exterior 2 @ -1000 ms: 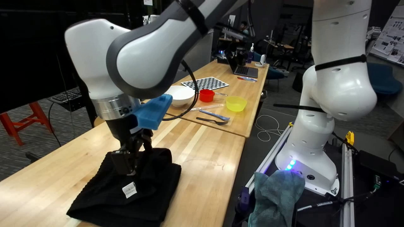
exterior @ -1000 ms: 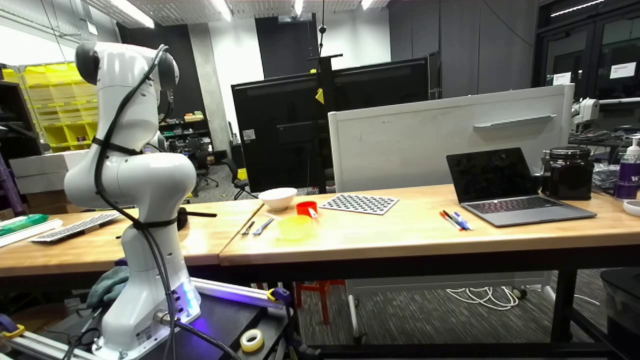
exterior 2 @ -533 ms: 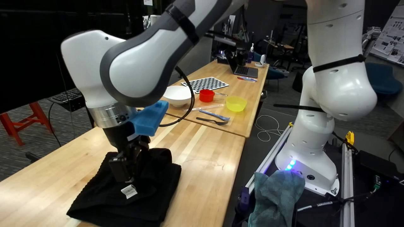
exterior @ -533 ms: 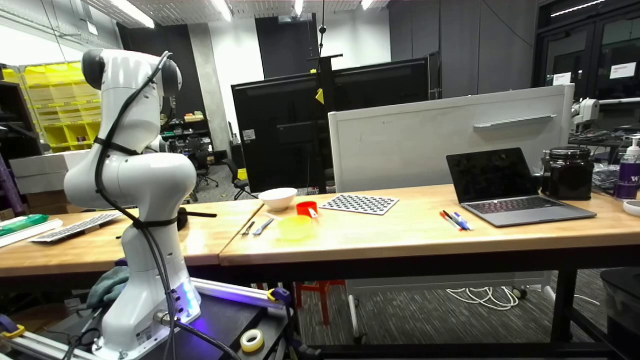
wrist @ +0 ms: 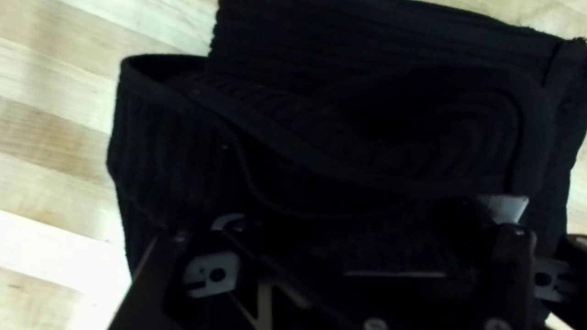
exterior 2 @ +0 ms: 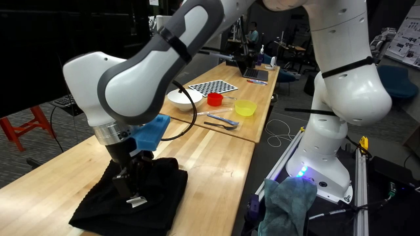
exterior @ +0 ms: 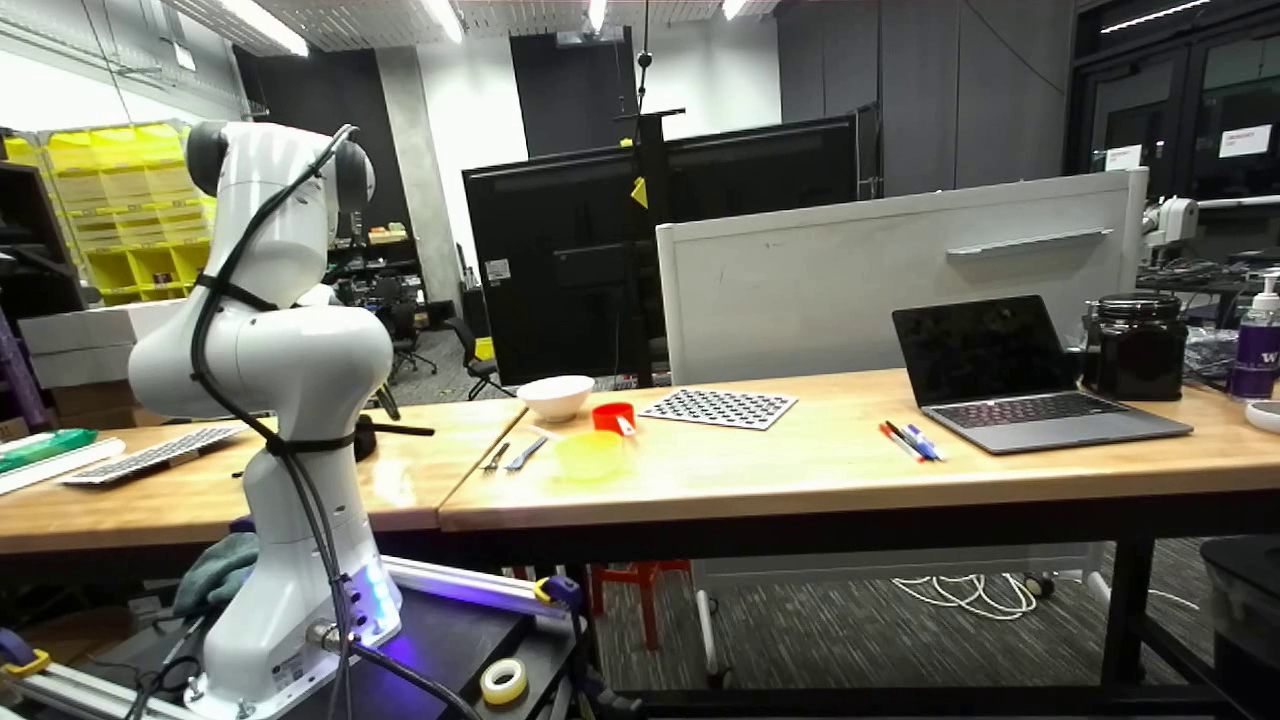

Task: Use the black towel to clean the table

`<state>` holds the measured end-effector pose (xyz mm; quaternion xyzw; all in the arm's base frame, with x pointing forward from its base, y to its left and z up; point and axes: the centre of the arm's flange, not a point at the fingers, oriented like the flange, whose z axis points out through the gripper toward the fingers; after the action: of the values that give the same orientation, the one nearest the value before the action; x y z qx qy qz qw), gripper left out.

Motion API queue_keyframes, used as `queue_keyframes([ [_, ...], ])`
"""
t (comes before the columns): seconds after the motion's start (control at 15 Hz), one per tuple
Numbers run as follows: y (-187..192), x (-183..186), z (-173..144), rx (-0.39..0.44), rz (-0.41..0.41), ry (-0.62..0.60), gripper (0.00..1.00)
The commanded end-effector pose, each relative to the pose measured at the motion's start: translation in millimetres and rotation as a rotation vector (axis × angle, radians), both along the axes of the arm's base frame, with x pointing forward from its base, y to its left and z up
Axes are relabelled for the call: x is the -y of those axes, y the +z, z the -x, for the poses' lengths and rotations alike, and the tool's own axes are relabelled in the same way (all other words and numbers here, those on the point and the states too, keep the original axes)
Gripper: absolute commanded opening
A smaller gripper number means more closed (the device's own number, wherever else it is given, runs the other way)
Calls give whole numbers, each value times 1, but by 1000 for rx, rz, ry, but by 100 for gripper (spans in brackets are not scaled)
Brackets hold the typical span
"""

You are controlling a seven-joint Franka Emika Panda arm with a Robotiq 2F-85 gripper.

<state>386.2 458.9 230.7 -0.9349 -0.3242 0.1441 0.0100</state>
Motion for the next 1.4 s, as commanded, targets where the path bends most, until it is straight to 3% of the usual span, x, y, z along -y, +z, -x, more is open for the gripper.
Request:
queue_keyframes([
  [0.0,-7,-7,-7,-13,-22,19,62],
  [0.53,2,-5,-10,3,-37,35,5],
  [0.6,0,-5,-10,3,-36,37,1],
  [1.33,-20,25,-2,2,-45,-19,4],
])
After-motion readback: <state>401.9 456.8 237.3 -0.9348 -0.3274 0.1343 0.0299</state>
